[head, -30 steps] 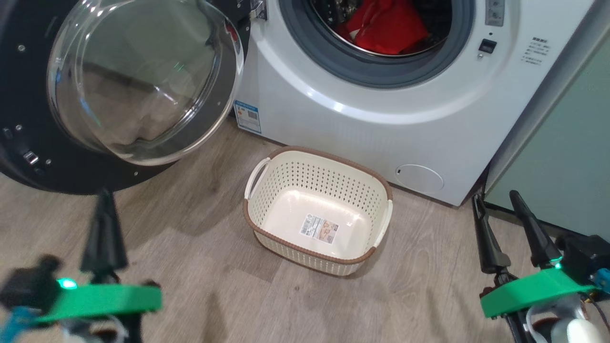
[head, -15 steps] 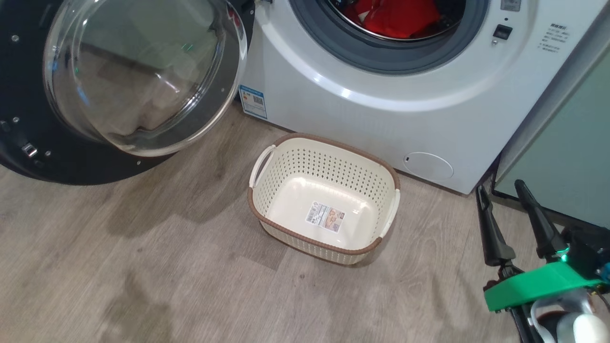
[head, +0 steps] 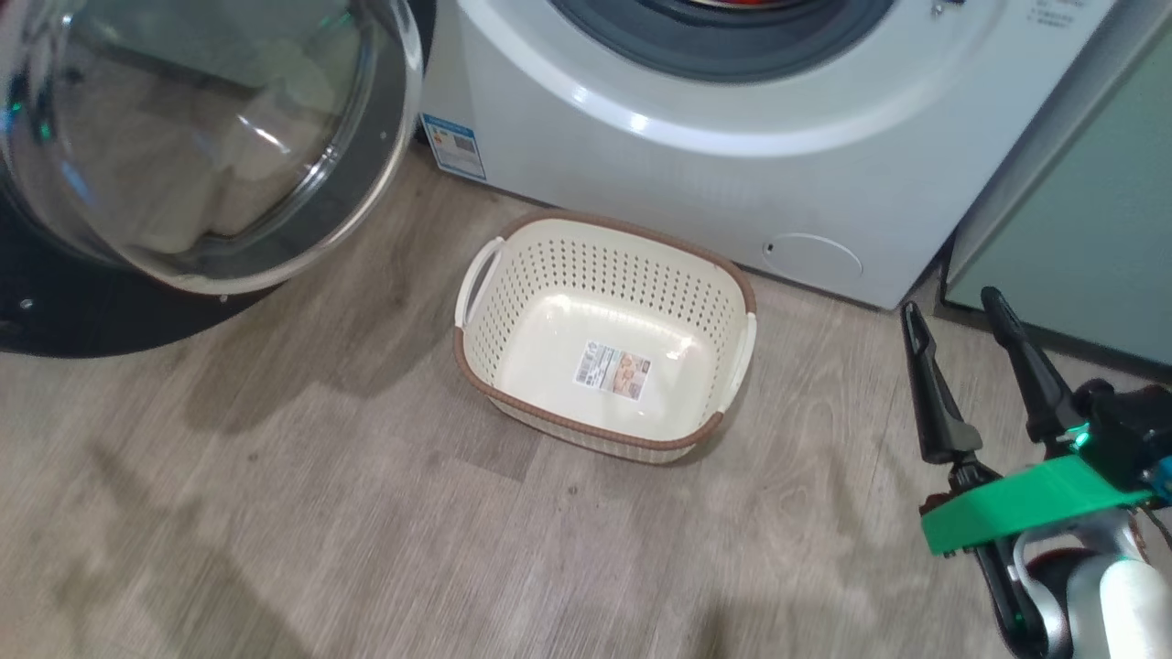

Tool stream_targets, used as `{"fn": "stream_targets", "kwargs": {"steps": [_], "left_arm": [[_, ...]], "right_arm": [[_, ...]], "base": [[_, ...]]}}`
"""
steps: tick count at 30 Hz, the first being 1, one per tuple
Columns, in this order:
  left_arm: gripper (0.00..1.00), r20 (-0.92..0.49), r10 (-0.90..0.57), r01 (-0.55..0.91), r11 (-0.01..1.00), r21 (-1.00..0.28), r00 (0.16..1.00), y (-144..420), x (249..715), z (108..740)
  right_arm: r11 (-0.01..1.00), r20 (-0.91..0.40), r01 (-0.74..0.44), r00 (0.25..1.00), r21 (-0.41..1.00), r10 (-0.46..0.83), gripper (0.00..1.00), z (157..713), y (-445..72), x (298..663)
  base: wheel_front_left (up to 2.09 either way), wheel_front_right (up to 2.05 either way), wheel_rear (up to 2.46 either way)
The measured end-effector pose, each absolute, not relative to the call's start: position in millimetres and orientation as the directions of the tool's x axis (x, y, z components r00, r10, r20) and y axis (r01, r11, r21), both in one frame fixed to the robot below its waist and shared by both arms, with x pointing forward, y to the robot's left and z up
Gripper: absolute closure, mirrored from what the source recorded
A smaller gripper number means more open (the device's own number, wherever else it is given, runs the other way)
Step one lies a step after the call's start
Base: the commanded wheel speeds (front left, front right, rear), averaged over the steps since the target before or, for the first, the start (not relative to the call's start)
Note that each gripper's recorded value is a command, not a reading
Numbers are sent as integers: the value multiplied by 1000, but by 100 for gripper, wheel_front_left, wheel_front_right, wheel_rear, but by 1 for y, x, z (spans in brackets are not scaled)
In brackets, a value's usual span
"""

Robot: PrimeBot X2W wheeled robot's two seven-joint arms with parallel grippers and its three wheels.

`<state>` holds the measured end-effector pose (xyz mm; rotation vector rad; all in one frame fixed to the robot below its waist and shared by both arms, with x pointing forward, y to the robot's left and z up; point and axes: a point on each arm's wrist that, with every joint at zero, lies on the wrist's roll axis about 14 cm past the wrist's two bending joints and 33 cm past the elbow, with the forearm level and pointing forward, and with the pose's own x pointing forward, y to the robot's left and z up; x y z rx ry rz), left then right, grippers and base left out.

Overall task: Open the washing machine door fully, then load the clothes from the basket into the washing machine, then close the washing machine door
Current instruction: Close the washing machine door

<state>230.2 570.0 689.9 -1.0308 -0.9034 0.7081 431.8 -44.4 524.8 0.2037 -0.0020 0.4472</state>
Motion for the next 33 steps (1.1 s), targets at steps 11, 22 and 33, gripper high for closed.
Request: {"fn": "stream_targets", "kwargs": {"steps": [11,22,33], "left_arm": [[100,44,789,-255,250,-934,612,572,275,616],[100,-95,704,-335,210,-919,703,551,305,566],[100,-142,679,-360,192,-913,720,540,321,544]], "right_arm": [[888,23,-421,905,187,425,0,516,-45,444],[893,-3,-410,908,183,418,0,510,-49,446],[892,-13,-412,907,187,421,0,507,-48,449]], "base": [[0,0,0],[0,0,0],[0,0,0]]}}
